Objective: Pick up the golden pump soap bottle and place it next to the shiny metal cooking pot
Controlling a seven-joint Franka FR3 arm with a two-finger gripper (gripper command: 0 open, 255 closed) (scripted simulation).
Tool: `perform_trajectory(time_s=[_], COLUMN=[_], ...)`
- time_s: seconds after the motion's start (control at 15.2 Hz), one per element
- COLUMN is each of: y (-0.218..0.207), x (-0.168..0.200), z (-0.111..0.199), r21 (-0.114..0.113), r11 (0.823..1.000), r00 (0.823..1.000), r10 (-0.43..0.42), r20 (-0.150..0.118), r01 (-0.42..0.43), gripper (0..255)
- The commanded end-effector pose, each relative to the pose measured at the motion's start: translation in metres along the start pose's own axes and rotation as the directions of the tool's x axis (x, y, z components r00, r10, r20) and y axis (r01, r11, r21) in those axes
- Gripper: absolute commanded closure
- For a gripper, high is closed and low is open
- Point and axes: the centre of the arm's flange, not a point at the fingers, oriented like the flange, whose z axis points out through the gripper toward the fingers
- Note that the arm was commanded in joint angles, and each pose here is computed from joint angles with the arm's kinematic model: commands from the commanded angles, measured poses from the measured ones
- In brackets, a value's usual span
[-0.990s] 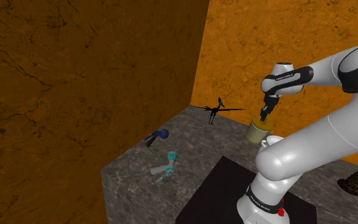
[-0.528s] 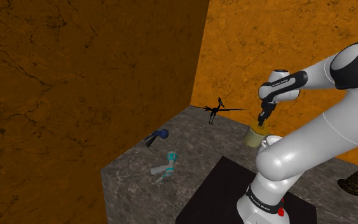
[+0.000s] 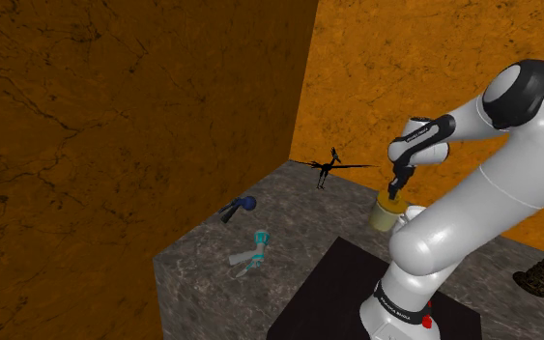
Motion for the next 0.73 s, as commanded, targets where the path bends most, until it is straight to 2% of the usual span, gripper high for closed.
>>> perform_trajectory(time_s=[0.0,0.66], y=[-0.001,-0.011], x=[0.0,0.001], z=[0.01,0.062], r21=[-0.001,-0.001], r11=[1.0,1.0], r00=[1.0,1.0], r10=[0.0,0.0], r20=[-0.001,-0.001], r01=[0.0,0.0], gripper=[255,255])
